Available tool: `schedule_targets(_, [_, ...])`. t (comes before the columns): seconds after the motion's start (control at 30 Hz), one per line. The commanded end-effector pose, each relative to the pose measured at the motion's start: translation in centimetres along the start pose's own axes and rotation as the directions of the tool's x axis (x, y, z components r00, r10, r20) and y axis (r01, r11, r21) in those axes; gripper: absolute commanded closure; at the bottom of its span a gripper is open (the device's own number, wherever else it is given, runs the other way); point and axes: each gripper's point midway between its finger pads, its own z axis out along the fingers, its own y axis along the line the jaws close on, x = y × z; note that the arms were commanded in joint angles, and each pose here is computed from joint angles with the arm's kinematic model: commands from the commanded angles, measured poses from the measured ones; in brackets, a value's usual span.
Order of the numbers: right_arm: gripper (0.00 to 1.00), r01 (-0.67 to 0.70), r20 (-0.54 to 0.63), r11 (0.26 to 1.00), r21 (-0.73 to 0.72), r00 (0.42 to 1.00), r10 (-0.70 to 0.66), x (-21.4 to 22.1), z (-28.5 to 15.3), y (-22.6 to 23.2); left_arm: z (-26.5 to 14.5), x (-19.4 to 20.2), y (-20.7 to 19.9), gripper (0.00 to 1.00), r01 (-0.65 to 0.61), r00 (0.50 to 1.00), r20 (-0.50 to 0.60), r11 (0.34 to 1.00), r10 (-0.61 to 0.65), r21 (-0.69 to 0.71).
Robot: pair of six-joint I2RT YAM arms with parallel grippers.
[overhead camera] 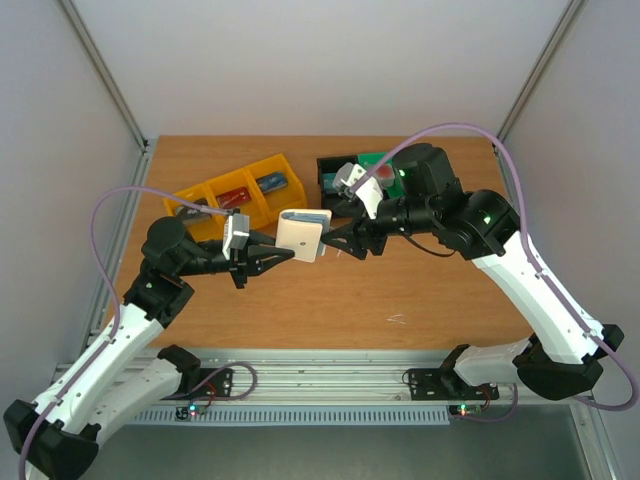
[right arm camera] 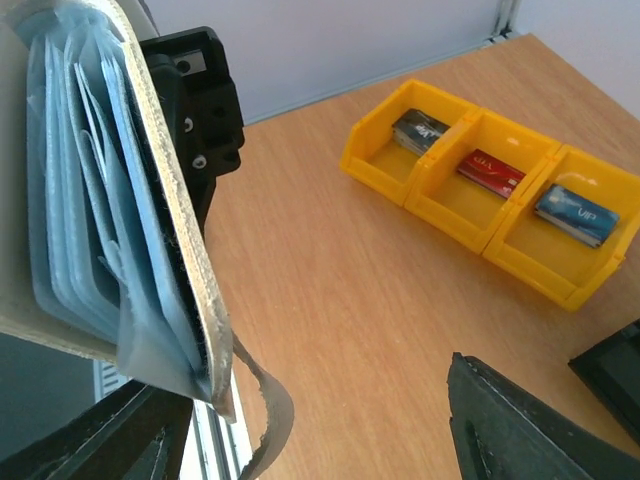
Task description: Take the credit cards out of the card holder
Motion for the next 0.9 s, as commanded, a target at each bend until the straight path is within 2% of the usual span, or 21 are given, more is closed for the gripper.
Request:
schedule_targets(0.0, [0.28, -0.008, 0.010, 0.998, -0.058, 1.000, 0.008, -0.4, 0.2, 0.7, -0.1, -0.7, -1.1, 1.00, -0.065, 0.998, 0.024, 0.997, 0.064, 0.036])
schedule_targets(0.17, [0.20, -0.021, 0.041, 0.975, -0.221, 0.999, 0.030, -1.2, 0.7, 3.1, 0.1, -0.6, -0.9, 1.00, -0.053, 0.998, 0.022, 0.998, 0.052, 0.034])
schedule_targets(0.23, [0.20, -0.025, 0.049, 0.965, -0.260, 0.998, 0.040, -1.4, 0.9, 3.7, 0.2, -0.6, -0.9, 1.00, -0.049, 0.999, 0.021, 0.998, 0.049, 0.032])
schedule_targets(0.3, [0.25, -0.028, 0.057, 0.954, -0.299, 0.997, 0.047, -1.7, 1.1, 4.3, 0.3, -0.5, -0.8, 1.00, -0.047, 0.999, 0.020, 0.998, 0.047, 0.031])
schedule_targets(0.33, [0.31, -0.026, 0.064, 0.950, -0.311, 0.997, 0.048, -1.9, 1.1, 4.5, 0.3, -0.5, -0.7, 1.00, -0.046, 0.999, 0.019, 0.998, 0.045, 0.032])
schedule_targets(0.43, [0.59, -0.009, 0.099, 0.944, -0.329, 0.994, 0.044, -2.6, 0.9, 4.8, 0.3, -0.5, -0.6, 1.00, -0.038, 0.999, 0.019, 0.999, 0.037, 0.024])
schedule_targets(0.57, [0.88, 0.007, 0.126, 0.944, -0.329, 0.991, 0.036, -2.6, 0.7, 4.9, 0.3, -0.3, -0.2, 1.00, -0.021, 1.000, 0.018, 1.000, 0.021, 0.004])
schedule_targets(0.63, [0.97, -0.003, 0.120, 0.950, -0.311, 0.992, 0.042, -2.4, 0.8, 4.6, 0.3, -0.1, 0.1, 1.00, -0.004, 1.000, 0.017, 1.000, 0.005, -0.013])
schedule_targets(0.67, [0.98, -0.012, 0.114, 0.955, -0.295, 0.992, 0.048, -2.2, 0.9, 4.4, 0.3, -0.1, 0.3, 0.97, 0.002, 1.000, 0.018, 1.000, -0.001, -0.025])
schedule_targets(0.7, [0.99, -0.025, 0.106, 0.961, -0.275, 0.993, 0.056, -2.0, 1.1, 4.0, 0.3, 0.2, 0.7, 0.88, 0.012, 1.000, 0.017, 0.999, -0.012, -0.042])
schedule_targets(0.77, [0.99, -0.067, 0.077, 0.973, -0.219, 0.993, 0.085, -1.4, 1.6, 2.8, 0.3, 0.6, 1.7, 0.59, 0.029, 0.999, 0.019, 0.995, -0.027, -0.096])
schedule_targets(0.8, [0.99, -0.092, 0.060, 0.979, -0.182, 0.993, 0.104, -1.1, 1.9, 2.0, 0.3, 0.9, 2.4, 0.48, 0.039, 0.999, 0.018, 0.991, -0.037, -0.129])
schedule_targets(0.87, [0.99, -0.164, 0.019, 0.983, -0.084, 0.986, 0.166, -0.3, 2.6, 0.1, 0.2, 1.5, 3.7, 0.34, 0.053, 0.999, 0.020, 0.980, -0.050, -0.191])
